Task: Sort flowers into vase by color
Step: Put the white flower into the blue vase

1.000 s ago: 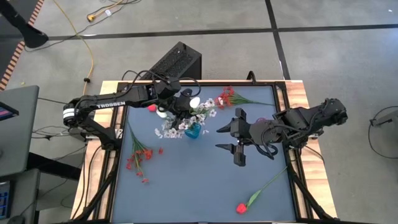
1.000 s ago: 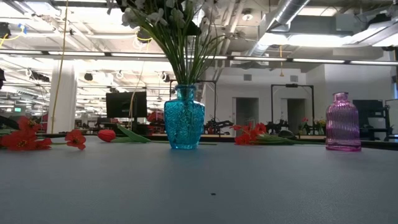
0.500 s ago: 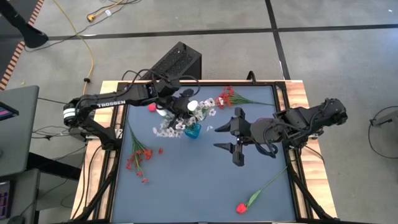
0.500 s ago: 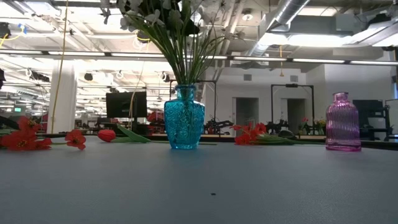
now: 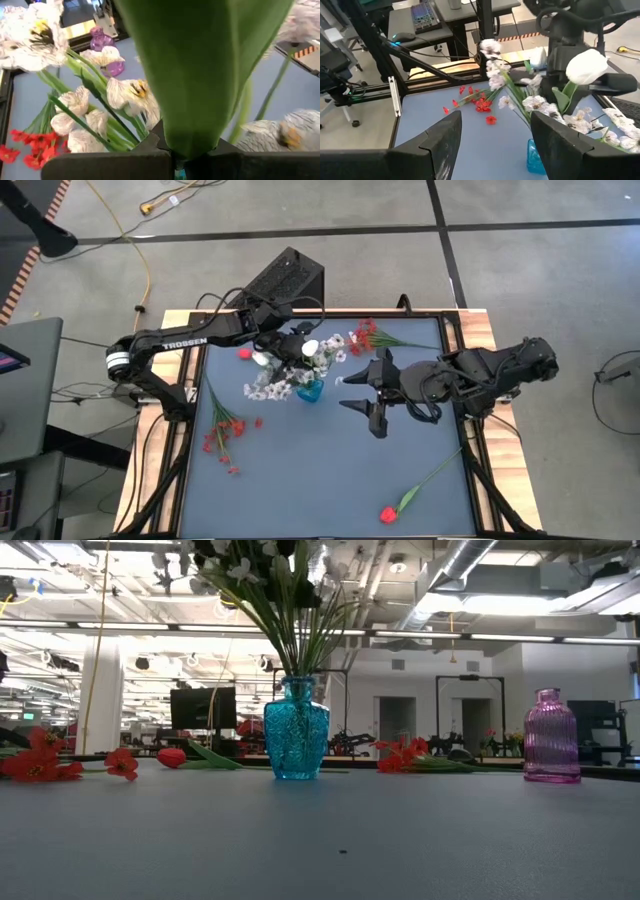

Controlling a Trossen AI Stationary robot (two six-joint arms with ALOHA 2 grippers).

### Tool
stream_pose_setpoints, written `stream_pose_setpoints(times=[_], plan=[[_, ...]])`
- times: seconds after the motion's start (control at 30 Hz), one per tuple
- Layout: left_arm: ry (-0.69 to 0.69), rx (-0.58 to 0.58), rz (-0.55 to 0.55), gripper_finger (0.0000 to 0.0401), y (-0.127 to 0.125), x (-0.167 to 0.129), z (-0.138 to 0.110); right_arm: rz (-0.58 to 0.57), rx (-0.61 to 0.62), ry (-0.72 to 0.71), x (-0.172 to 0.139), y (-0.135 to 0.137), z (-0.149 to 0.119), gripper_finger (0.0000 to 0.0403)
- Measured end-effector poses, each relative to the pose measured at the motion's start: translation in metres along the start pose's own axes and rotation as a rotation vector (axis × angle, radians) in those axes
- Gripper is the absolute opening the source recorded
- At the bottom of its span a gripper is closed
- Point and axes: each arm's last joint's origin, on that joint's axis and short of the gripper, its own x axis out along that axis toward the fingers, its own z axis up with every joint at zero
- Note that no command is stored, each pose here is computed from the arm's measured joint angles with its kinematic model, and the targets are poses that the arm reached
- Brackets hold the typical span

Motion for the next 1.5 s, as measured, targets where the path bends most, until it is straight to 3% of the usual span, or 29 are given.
stream_pose_setpoints(times=[0.33, 0.77, 1.5], plan=[[0.009, -0.020, -0.041, 0.0000, 0.006, 0.011, -0.009, -0.022, 0.002, -0.001, 0.002, -0.006, 0.002, 0.0265], [0.022, -0.024, 0.008, 0.0002, 0.009, 0.010, -0.009, -0.036, -0.022, 0.007, 0.004, -0.010, 0.002, 0.0265], [0.037, -0.093, 0.051, 0.0120, 0.012, 0.008, -0.011, -0.039, -0.039, 0.030, 0.004, -0.010, 0.000, 0.0265]])
